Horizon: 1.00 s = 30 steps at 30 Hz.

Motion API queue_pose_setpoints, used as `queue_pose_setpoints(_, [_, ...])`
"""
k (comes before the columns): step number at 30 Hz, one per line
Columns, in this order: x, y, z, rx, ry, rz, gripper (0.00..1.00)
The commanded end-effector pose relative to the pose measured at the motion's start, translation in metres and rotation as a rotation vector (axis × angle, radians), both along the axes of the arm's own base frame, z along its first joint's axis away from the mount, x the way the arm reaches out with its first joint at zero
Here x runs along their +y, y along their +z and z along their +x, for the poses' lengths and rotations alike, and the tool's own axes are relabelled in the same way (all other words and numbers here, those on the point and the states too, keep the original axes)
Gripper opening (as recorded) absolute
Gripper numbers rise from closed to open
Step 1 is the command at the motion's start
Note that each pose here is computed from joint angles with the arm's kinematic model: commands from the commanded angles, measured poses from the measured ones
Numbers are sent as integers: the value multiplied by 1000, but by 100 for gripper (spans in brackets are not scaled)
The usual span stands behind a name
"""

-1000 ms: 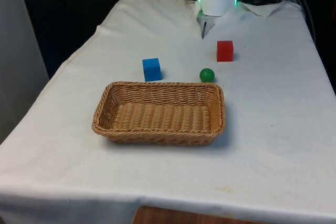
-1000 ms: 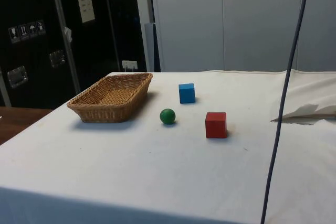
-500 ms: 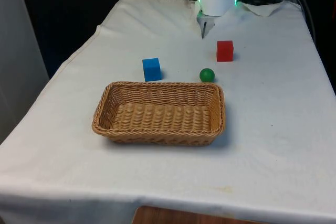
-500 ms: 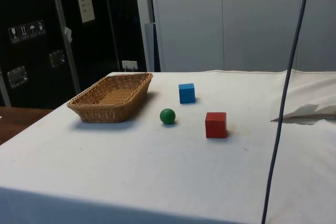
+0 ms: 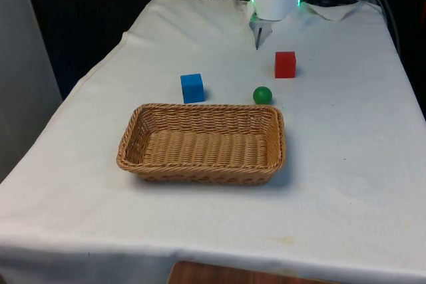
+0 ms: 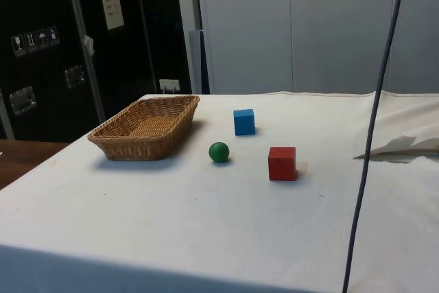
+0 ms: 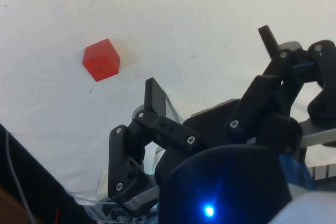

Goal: Place all non-red objects into the basket.

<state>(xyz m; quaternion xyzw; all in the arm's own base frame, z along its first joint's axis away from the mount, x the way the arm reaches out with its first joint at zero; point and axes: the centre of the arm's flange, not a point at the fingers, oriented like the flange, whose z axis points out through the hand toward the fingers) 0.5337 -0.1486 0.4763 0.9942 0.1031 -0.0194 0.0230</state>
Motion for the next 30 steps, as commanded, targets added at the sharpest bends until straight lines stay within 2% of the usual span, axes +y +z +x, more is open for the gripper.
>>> queue_pose_setpoints(1, [-3,1,-2,-12,6,-12,100])
queue_pose_setpoints(7, [-17,-7,-10,-32,14,-23,100])
queue_pose_setpoints(8, [-15,-8,-7,-15,9,-11,100])
queue_pose_setpoints(9, [-19,-9,-12,-36,13,-24,100])
queue_pose_setpoints(16, [-33,-26,-23,-66,9,-21,100])
queue_pose_setpoints(17, [-30,-25,-21,-52,8,-16,100])
queue_pose_setpoints(18, [-34,-29,-24,-68,8,-20,100])
queue_pose_setpoints(19, [-35,-31,-25,-72,9,-19,100])
queue_pose_setpoints(25, [-42,-52,-29,-83,2,5,100])
queue_pose_setpoints(27, [-42,-53,-29,-77,3,1,100])
queue_pose_setpoints(30, [-46,-64,-29,-83,1,22,100])
